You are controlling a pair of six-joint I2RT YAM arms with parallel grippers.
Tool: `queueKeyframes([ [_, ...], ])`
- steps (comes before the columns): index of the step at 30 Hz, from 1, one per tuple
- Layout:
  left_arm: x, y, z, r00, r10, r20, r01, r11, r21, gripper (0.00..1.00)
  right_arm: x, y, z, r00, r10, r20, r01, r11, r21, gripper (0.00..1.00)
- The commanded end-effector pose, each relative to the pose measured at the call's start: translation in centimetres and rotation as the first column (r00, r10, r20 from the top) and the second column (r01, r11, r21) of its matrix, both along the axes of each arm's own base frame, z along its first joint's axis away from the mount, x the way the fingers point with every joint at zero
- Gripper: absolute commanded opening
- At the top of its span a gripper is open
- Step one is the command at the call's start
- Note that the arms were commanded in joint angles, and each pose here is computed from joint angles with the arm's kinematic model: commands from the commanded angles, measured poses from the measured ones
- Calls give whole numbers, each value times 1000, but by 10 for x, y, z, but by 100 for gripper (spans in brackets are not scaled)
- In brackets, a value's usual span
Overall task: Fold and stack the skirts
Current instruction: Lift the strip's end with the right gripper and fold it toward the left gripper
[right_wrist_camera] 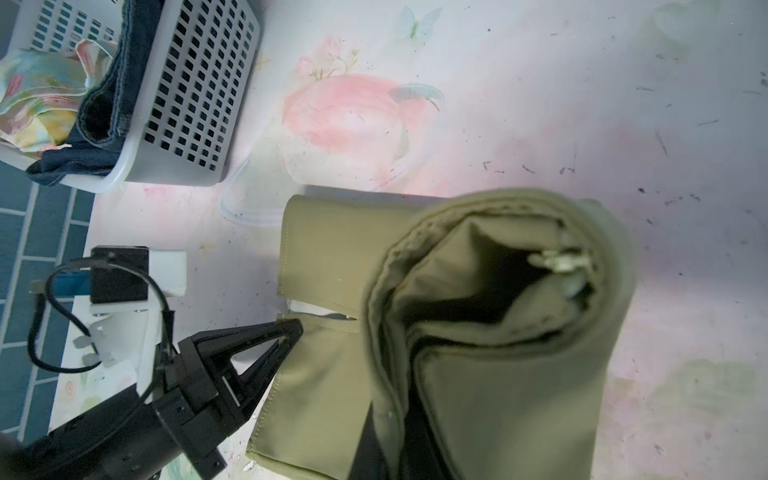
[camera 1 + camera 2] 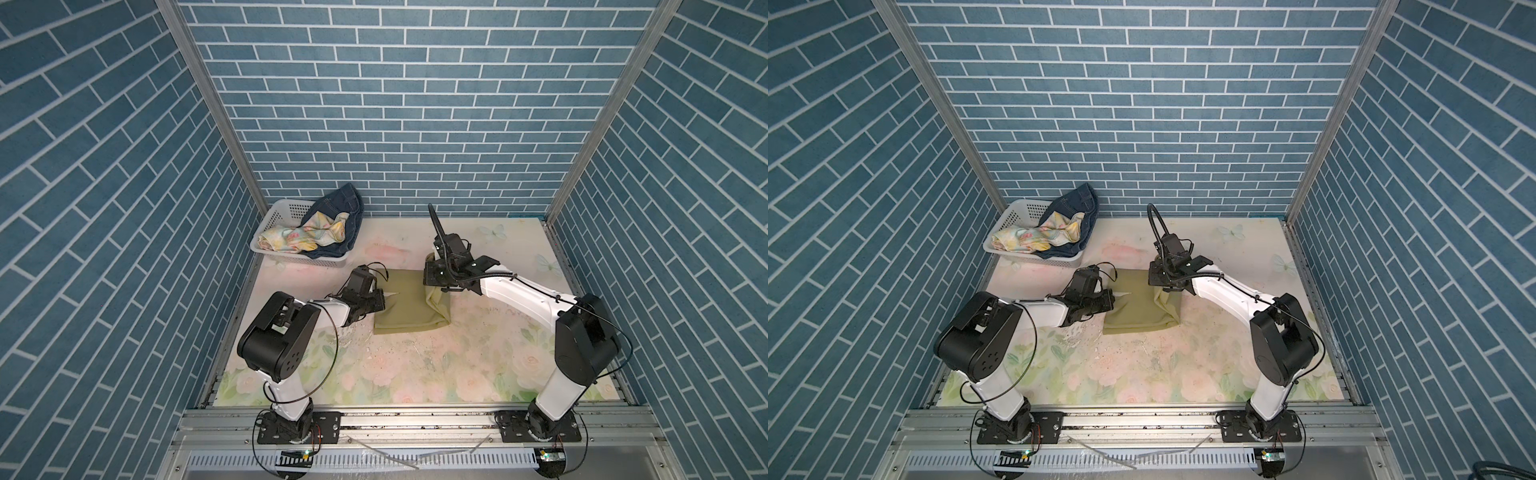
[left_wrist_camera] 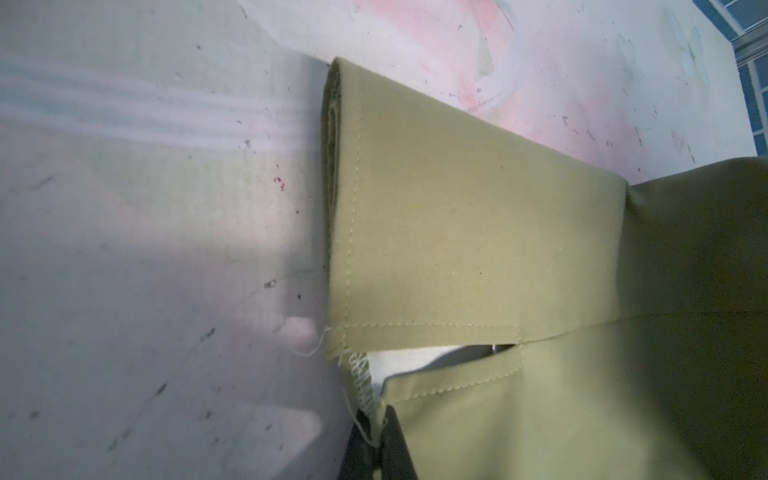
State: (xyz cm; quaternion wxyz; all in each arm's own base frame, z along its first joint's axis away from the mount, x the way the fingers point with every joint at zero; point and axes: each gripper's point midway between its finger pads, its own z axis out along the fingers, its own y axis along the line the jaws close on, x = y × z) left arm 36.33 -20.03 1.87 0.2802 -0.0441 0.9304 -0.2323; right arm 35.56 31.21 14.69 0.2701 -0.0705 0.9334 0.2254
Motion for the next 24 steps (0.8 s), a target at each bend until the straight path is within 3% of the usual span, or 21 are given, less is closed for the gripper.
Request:
queueKeyframes([
  [1, -50, 23, -55, 973, 15, -230, 7, 995, 96, 0, 0, 25, 10, 999, 49, 15, -49, 999, 21, 0],
  [11, -58, 26, -64, 970, 21, -244, 2, 996, 93, 0, -16, 78, -4, 993, 116, -18, -115, 992, 60, 0],
  [16, -58, 26, -63, 970, 22, -243, 1, 996, 92, 0, -29, 103, -19, 982, 169, -81, -157, 978, 137, 0],
  [19, -58, 26, -61, 970, 21, -241, 1, 996, 91, 0, -30, 102, -16, 983, 170, -72, -158, 976, 147, 35],
  [21, -58, 27, -61, 971, 23, -240, 0, 995, 95, 0, -28, 94, -13, 987, 151, -60, -141, 980, 143, 54],
  [24, -58, 28, -60, 971, 26, -239, -3, 995, 95, 0, -23, 78, -10, 992, 113, -51, -104, 985, 140, 61],
])
